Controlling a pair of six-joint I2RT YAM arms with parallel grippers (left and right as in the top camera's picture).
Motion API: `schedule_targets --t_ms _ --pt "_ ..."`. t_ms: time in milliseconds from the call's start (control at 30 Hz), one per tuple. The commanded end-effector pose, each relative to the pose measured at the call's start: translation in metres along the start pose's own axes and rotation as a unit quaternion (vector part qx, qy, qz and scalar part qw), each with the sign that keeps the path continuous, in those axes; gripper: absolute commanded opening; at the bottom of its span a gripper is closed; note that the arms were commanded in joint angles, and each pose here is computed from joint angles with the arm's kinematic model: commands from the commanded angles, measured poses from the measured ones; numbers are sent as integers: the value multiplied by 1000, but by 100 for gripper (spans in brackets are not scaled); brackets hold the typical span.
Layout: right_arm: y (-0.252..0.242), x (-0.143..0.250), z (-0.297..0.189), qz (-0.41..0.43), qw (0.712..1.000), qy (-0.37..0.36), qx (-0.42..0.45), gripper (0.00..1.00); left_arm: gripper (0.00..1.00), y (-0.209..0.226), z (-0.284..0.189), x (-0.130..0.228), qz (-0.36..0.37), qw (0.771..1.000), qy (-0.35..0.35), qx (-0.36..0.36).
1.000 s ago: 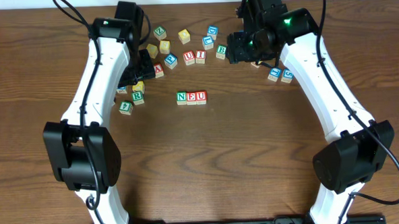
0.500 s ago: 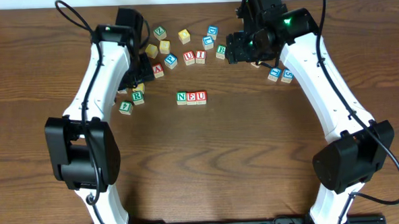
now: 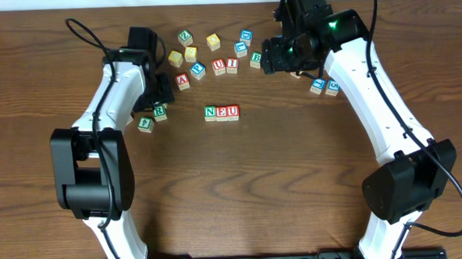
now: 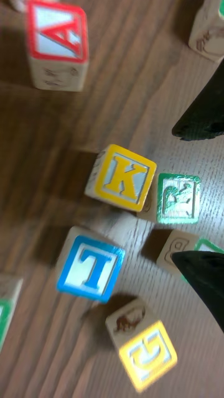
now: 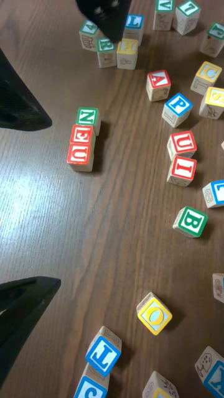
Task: Spell out NEURIPS
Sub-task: 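Lower the left gripper and close it on the green R block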
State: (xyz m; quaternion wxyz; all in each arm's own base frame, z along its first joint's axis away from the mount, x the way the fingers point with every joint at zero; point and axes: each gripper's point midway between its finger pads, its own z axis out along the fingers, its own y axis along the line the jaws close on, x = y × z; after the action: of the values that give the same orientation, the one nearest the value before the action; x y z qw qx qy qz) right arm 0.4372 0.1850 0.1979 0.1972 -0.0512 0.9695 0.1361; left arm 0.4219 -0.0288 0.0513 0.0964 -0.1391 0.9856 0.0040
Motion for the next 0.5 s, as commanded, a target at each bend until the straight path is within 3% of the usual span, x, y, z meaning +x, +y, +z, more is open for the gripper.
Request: schedule_targets --t_ms 0,467 --pt "-2 1 3 0 1000 4 3 70 57 -2 15 14 16 1000 24 9" --pt "-2 2 3 0 1000 6 4 71 56 2 34 24 16 1000 22 8"
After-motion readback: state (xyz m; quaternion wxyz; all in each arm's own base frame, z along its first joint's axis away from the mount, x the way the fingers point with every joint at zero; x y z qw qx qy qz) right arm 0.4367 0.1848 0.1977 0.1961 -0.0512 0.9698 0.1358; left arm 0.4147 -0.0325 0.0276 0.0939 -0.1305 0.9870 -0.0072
